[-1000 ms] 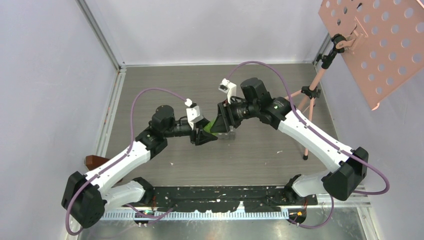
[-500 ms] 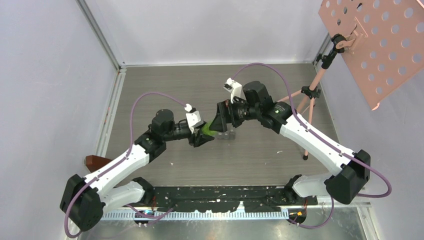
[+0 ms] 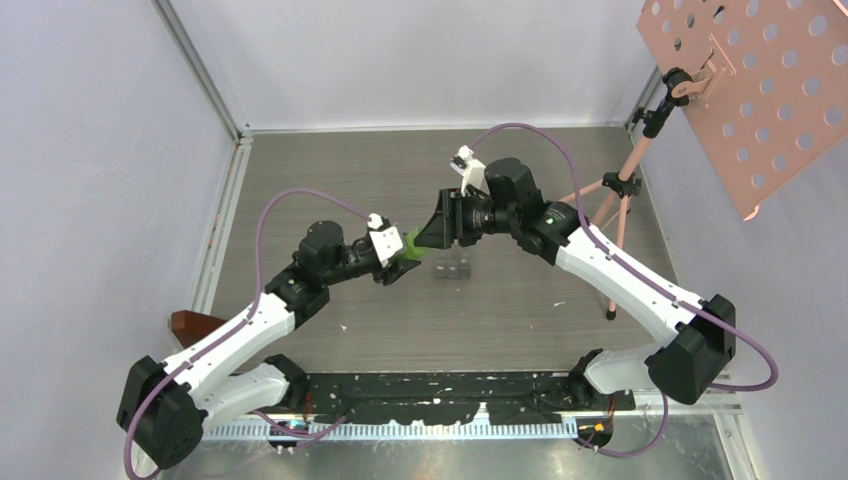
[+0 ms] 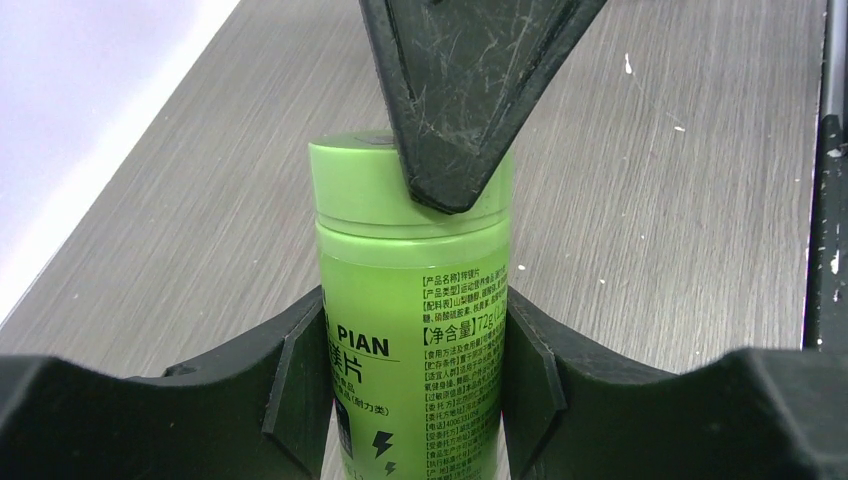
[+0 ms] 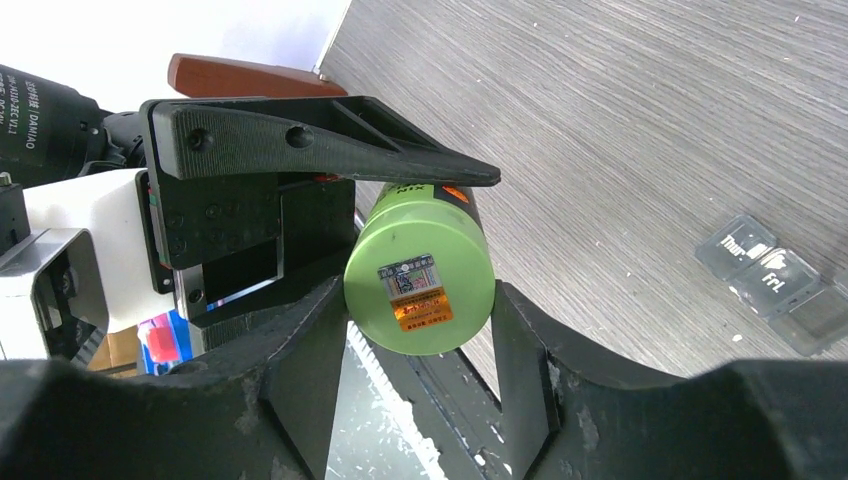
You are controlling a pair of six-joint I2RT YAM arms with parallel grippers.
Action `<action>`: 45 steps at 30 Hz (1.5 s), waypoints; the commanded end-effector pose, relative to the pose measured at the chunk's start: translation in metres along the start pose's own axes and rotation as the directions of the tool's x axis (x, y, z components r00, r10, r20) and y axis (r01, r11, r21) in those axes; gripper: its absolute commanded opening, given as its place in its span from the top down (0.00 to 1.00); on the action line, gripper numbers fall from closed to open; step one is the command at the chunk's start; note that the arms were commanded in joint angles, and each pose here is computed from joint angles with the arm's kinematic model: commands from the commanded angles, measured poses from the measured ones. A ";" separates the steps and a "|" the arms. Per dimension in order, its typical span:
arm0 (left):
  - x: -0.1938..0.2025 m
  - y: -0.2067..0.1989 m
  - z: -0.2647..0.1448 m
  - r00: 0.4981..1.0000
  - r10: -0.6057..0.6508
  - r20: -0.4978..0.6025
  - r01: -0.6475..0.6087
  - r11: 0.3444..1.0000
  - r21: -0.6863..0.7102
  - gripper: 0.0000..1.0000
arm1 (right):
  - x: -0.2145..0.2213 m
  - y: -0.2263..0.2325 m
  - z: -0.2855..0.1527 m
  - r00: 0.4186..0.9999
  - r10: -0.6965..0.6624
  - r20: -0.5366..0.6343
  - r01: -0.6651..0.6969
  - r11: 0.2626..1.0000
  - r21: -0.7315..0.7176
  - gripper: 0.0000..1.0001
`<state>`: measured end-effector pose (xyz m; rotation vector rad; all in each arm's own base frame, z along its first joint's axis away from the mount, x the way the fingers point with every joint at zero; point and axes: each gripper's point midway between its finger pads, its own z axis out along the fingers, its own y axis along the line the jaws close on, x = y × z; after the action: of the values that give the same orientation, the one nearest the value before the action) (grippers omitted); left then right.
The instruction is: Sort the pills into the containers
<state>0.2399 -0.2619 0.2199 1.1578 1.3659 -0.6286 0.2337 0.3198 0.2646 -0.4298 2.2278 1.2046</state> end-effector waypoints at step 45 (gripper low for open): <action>-0.054 -0.052 -0.014 0.997 -0.075 0.029 0.057 0.911 0.407 1.00 | -0.026 0.013 -0.022 0.828 -0.506 0.242 0.531 0.847 -0.043 0.20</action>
<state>0.1807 -0.2726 0.2220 1.4470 1.4381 -1.0382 0.1956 0.3099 0.2612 -1.1133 1.7667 1.1294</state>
